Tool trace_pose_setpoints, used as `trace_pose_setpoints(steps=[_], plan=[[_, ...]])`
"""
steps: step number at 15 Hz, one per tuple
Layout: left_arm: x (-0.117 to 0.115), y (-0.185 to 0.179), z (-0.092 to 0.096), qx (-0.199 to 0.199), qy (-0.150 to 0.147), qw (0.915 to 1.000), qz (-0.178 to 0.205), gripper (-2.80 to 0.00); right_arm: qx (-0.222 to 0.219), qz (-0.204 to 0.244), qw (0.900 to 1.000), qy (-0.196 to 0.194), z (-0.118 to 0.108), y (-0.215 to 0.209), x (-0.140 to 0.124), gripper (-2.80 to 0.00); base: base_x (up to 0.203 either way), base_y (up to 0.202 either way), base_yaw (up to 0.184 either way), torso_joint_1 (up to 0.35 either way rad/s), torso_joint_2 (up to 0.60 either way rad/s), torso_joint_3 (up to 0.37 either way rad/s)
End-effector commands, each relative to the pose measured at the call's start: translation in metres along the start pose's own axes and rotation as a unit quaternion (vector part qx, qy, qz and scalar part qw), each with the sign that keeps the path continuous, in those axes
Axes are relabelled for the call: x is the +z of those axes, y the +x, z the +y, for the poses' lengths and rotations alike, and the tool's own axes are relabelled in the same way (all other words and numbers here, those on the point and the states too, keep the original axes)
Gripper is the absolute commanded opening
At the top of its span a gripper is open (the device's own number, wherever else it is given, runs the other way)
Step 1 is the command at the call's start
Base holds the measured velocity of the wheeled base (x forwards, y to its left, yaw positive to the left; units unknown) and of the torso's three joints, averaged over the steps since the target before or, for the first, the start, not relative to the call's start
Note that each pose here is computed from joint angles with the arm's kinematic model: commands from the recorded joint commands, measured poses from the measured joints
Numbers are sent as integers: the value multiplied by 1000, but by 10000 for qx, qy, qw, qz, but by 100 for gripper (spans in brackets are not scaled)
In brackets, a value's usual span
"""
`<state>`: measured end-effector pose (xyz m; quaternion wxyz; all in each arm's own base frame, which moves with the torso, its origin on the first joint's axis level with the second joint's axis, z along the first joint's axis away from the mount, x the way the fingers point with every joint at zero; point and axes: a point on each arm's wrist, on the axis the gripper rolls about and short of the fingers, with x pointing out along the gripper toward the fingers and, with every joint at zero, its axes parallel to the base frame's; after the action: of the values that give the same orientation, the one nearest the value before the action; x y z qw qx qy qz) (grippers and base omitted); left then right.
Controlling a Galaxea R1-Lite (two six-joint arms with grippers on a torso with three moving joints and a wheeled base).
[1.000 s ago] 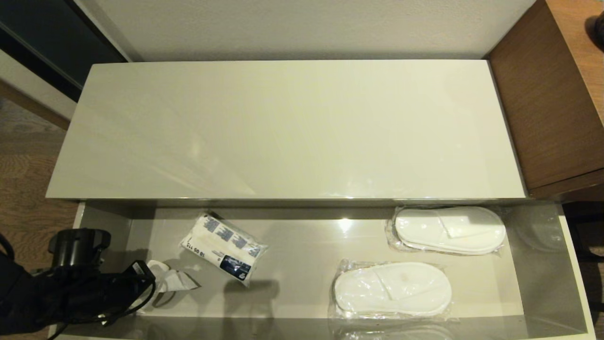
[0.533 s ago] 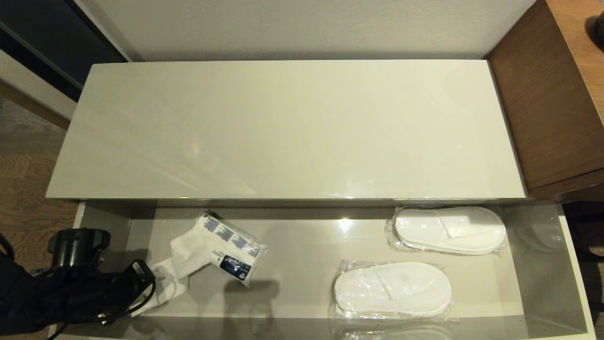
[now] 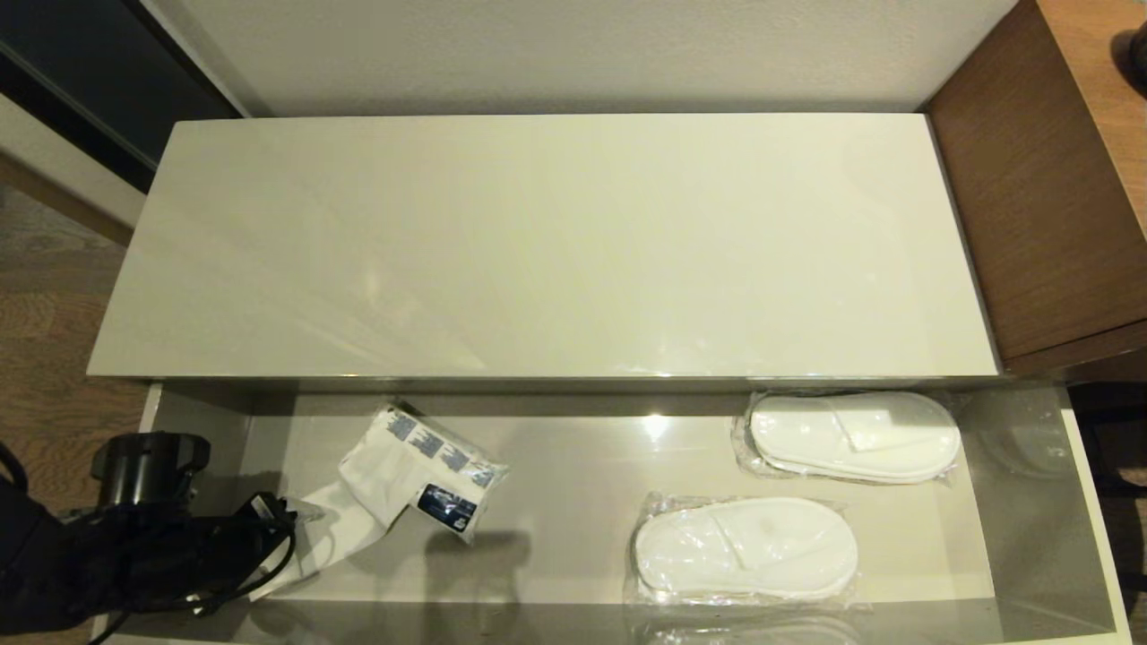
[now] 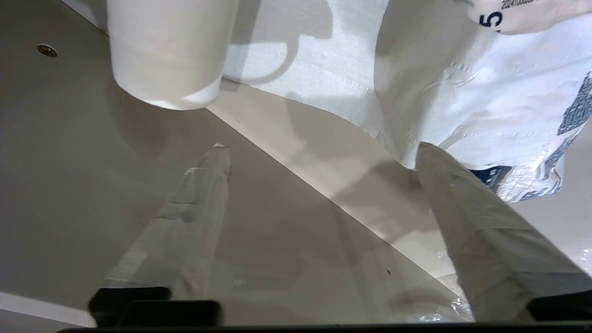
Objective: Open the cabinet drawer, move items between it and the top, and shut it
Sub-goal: Take out the roll paper from the drawer
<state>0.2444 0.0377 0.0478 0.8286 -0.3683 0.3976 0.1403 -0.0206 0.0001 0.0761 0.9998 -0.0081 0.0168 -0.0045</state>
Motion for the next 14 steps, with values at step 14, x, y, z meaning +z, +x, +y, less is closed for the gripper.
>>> trace_pose_setpoints(steps=[14], plan=[[20,-2,4,528,777,9940,-559,0,1,8,10000,-2,0,0,0,-280,0,0,0,0,0,0]])
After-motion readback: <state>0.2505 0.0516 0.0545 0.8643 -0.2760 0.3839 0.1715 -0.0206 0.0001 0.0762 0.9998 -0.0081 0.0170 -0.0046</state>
